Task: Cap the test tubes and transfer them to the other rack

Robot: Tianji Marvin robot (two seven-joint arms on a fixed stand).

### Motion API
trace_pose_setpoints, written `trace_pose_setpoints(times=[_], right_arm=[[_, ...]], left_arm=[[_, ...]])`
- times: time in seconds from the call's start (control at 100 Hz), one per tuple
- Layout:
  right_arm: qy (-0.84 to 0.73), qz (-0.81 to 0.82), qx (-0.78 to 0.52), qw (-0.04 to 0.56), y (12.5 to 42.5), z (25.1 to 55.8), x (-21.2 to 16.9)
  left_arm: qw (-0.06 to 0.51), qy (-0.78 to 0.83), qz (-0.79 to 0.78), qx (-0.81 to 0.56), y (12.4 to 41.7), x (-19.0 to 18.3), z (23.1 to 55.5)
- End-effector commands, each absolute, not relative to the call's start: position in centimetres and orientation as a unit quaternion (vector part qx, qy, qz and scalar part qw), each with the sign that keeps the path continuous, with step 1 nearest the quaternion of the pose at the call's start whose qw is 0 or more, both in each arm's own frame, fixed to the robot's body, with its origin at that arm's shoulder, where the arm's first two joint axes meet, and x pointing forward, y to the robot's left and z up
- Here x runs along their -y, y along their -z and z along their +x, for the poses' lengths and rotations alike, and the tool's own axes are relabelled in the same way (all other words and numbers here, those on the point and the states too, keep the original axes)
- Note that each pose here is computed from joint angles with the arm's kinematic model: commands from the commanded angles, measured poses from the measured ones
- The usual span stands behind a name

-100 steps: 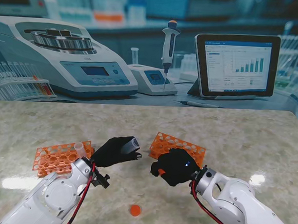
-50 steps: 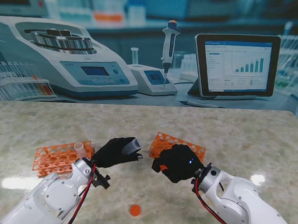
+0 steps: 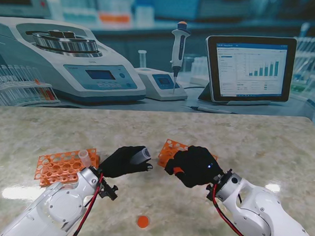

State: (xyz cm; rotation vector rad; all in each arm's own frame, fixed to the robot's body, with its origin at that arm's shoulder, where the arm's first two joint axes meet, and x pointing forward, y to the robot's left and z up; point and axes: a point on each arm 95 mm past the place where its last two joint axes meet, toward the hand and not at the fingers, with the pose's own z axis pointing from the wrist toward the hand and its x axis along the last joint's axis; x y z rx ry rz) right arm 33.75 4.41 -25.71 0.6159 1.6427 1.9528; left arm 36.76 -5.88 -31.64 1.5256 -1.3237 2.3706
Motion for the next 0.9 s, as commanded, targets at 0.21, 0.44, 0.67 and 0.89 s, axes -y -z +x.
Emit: trace_pose_setpoints(times=[0.21, 0.44, 0.67, 0.89], right_arm=[[-0.735, 0.23, -0.584, 0.256, 24.7, 33.2, -4.5], [-0.746, 0.233, -0.569, 0.256, 24.0, 32.9, -4.6], [-0.756, 0.233, -0.554, 0.259, 23.3, 32.7, -4.8], [-0.765, 0.232, -0.541, 0.261, 22.6, 32.4, -4.9]], left_arm=[[0.022, -0.761, 0.486, 0.43, 31.5, 6.3, 36.6], [0.025, -0.76, 0.484, 0.432, 31.5, 6.5, 36.6], [0.027, -0.761, 0.482, 0.434, 31.5, 6.6, 36.5], [0.029, -0.761, 0.48, 0.435, 31.4, 6.8, 36.3]])
